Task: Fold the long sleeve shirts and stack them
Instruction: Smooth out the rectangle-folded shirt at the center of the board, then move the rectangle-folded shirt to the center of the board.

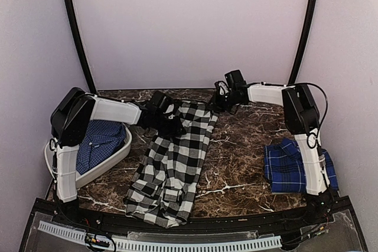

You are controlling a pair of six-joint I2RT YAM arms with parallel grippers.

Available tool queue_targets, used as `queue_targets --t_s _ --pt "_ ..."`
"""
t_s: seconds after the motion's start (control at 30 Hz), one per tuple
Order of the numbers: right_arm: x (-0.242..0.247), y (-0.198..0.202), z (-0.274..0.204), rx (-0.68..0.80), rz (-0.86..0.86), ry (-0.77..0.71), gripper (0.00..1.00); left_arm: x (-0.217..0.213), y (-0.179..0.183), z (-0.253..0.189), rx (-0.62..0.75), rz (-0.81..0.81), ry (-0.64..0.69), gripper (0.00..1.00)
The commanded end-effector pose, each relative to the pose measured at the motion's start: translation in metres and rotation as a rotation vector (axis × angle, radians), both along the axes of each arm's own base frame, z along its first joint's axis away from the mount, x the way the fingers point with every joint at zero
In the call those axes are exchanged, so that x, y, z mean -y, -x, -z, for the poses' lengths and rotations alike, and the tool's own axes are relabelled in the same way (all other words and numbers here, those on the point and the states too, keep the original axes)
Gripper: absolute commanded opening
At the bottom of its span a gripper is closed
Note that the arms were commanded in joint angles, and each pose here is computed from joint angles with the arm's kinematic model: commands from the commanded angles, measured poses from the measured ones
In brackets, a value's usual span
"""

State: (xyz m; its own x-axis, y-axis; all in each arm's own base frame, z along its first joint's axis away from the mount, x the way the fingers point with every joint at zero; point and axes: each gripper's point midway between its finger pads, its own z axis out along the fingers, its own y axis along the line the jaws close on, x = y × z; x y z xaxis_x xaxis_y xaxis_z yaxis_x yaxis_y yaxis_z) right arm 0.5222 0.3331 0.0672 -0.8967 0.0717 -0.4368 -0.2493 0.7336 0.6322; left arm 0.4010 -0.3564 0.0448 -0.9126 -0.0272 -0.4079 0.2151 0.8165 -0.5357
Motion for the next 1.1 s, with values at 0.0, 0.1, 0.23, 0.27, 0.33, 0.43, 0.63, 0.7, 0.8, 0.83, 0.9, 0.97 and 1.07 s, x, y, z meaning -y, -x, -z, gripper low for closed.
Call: queue_targets --t_s 0.0,0.1,0.23,0.27,0.33,0.43,0.63,0.7,0.8,0.83,0.9,0.97,1.07 --pt "-0.026 0.027 -0.069 0.133 -0.061 -0.027 0.18 -0.002 -0.003 -0.064 0.080 0.003 0.045 0.23" --pt "-0.046 0.057 -0.067 0.111 -0.115 -0.066 0.18 -0.006 0.006 -0.077 0.084 0.000 0.060 0.22" --pt "-0.076 0.094 -0.059 0.067 -0.187 -0.130 0.19 -0.009 0.028 -0.076 0.061 0.029 0.073 0.20" --pt "-0.083 0.102 -0.056 0.052 -0.201 -0.144 0.19 -0.010 0.035 -0.068 0.043 0.034 0.062 0.18" --pt "-0.092 0.111 -0.049 0.037 -0.216 -0.160 0.19 -0.013 0.044 -0.059 0.030 0.037 0.050 0.14" --pt "-0.099 0.118 -0.032 0.000 -0.227 -0.166 0.19 -0.019 0.050 -0.036 -0.008 0.027 0.024 0.07" --pt "-0.099 0.120 0.004 -0.057 -0.225 -0.145 0.19 -0.026 0.053 0.005 -0.058 0.004 -0.041 0.02" --pt "-0.095 0.118 0.016 -0.067 -0.223 -0.129 0.19 -0.026 0.056 0.015 -0.077 -0.001 -0.052 0.01" --pt "-0.081 0.115 0.035 -0.111 -0.205 -0.094 0.19 -0.022 0.059 0.024 -0.097 -0.006 -0.064 0.01" --pt "-0.076 0.111 0.039 -0.112 -0.198 -0.088 0.19 -0.017 0.060 0.023 -0.099 -0.004 -0.063 0.01" --pt "-0.063 0.103 0.042 -0.109 -0.183 -0.076 0.19 -0.010 0.062 0.029 -0.124 -0.025 -0.063 0.01" --pt "-0.050 0.091 0.044 -0.093 -0.176 -0.053 0.21 0.000 0.064 0.032 -0.137 -0.042 -0.062 0.01" --pt "-0.030 0.069 0.047 -0.068 -0.163 -0.002 0.22 0.025 0.058 0.025 -0.127 -0.052 -0.033 0.01"
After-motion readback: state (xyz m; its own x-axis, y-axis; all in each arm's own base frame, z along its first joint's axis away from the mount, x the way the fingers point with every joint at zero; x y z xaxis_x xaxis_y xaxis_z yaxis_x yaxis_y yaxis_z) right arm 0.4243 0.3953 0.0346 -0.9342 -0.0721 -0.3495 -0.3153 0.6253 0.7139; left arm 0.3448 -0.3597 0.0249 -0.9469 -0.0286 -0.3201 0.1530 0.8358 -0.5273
